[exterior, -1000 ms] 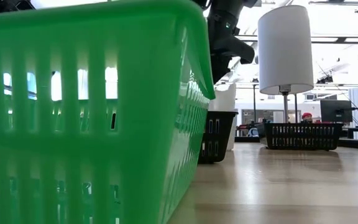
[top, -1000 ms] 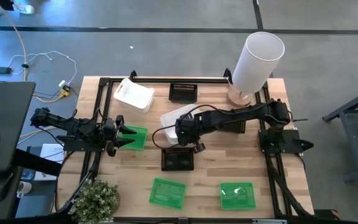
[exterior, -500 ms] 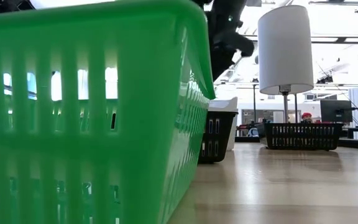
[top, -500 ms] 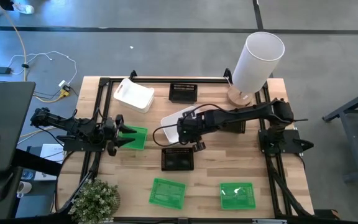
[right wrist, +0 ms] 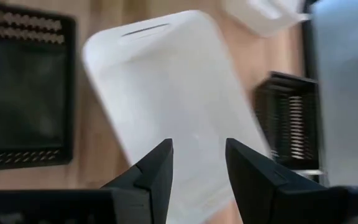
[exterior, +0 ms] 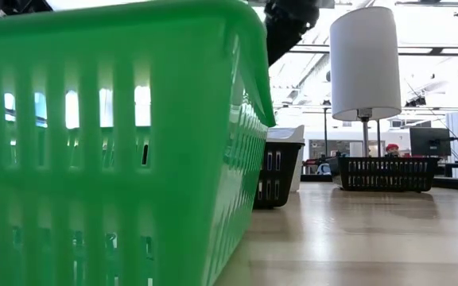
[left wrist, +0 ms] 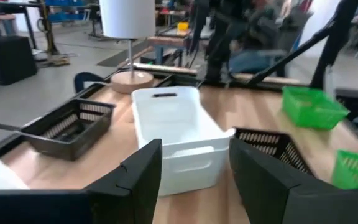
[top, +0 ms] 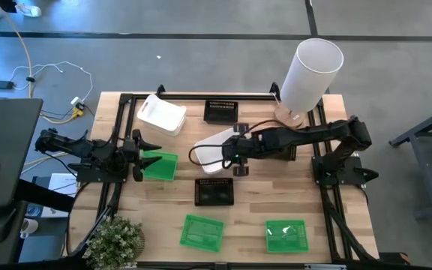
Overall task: Stack baskets by color
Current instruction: Stack the top white bin on top of the other white bins
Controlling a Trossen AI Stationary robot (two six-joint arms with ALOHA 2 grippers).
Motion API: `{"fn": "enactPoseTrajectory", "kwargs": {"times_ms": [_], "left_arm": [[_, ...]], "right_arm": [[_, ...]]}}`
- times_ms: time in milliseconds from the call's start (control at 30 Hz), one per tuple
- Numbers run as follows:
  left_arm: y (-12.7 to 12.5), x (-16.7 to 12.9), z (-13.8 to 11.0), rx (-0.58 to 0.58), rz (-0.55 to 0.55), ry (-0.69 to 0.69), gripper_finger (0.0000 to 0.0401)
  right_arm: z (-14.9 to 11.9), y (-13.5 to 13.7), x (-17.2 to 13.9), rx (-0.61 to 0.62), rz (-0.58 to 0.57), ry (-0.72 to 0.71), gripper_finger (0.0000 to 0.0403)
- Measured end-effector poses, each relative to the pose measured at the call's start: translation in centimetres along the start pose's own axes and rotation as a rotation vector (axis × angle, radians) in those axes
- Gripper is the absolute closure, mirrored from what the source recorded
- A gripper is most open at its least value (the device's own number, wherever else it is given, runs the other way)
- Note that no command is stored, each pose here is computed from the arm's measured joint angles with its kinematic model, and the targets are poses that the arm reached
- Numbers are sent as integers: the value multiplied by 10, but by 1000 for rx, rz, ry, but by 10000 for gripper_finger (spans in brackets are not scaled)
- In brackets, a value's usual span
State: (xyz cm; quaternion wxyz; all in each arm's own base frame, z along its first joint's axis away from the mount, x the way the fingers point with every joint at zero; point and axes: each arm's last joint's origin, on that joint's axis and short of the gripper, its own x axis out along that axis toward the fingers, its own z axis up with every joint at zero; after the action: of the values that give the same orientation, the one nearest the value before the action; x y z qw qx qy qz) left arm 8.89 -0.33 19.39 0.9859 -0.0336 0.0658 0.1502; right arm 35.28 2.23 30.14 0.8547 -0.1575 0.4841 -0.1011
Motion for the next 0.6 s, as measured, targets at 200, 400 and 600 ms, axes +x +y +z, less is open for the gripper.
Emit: {"fn": "enactPoseTrajectory", "kwargs": {"times_ms": [200, 400, 600], "left_arm": [[1, -3, 20, 32, 71, 45, 224], [1, -1, 43, 46, 175, 53, 224], [3, 4, 76, 81, 269, 84, 224]], "right_arm": [[-4, -12, -25, 42, -80, -42, 269], [-6, -20, -43, 63, -98, -85, 269], [-9, -22, -49, 63, -94, -84, 269]]}}
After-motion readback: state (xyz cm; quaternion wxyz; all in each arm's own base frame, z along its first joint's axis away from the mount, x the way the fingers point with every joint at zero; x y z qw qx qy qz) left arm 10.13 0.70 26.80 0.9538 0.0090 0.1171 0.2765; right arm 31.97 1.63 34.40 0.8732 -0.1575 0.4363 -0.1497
